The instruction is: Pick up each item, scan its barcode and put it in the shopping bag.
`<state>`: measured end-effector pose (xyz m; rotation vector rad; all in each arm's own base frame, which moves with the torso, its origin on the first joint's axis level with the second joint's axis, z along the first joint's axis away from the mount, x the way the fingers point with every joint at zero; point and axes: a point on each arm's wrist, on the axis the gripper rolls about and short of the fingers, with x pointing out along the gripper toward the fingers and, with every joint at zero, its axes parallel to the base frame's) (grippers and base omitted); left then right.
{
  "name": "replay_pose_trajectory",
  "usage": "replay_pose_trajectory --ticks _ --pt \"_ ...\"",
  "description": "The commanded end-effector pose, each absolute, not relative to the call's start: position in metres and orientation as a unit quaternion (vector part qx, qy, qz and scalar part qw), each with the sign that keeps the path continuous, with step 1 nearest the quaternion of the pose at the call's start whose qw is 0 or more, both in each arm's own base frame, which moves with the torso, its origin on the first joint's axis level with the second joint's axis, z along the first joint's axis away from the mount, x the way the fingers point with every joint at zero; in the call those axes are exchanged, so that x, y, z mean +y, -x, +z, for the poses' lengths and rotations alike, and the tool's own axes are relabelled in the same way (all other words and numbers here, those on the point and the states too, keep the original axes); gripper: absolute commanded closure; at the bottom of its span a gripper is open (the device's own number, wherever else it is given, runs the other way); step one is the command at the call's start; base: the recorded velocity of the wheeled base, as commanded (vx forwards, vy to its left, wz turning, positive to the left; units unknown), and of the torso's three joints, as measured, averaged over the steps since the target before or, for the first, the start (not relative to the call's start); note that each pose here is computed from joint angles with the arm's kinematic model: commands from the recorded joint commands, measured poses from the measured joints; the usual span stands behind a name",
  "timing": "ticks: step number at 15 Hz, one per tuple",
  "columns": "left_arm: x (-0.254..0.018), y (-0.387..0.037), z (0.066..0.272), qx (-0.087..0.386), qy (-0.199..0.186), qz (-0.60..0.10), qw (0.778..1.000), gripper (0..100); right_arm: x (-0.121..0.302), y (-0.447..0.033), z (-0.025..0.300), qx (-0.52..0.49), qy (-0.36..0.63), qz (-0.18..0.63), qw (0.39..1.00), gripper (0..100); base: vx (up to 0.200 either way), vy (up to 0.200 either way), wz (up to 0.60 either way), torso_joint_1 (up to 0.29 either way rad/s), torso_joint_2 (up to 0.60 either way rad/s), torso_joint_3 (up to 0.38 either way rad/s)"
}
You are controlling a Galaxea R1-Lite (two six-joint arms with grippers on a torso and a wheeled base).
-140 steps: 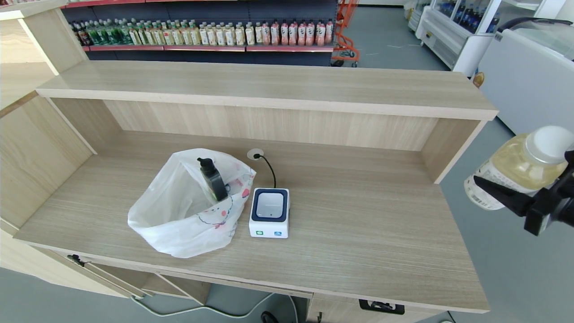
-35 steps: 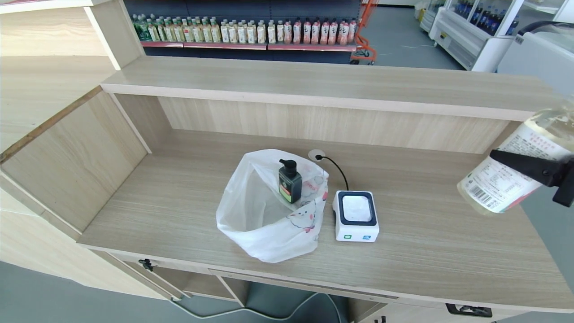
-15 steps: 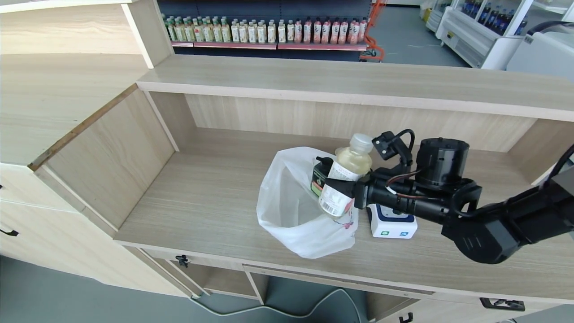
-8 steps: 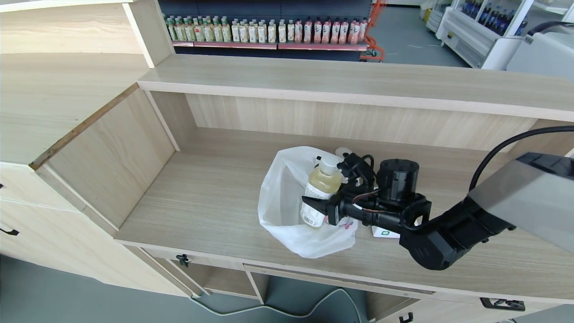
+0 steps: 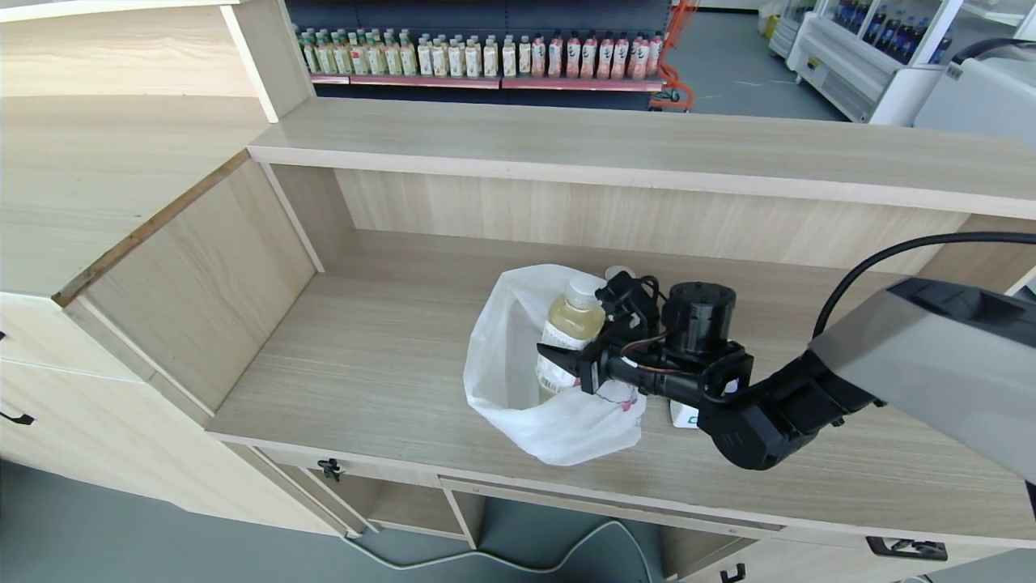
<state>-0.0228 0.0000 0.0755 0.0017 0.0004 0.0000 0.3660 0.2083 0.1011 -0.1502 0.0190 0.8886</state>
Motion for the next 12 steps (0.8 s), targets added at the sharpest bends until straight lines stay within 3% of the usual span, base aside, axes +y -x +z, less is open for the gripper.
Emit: replay_pose_trajectory --ticks 1,11,12 --pt "0.000 0.023 0.075 0.000 -0.001 0.000 1.000 0 0.204 -0.365 0.091 0.018 0.092 0.427 0.899 100 0.000 0.000 0.00 0.000 0.00 0.000" --pt "0.000 0.023 0.075 0.000 -0.001 0.000 1.000 0 0.183 -0.354 0.063 0.049 0.139 0.419 0.896 100 0.000 0.000 0.00 0.000 0.00 0.000" --pt "0.000 0.023 0.075 0.000 -0.001 0.000 1.000 0 0.181 -0.353 0.062 0.051 0.141 0.418 0.896 0 0.000 0.000 0.00 0.000 0.00 0.000"
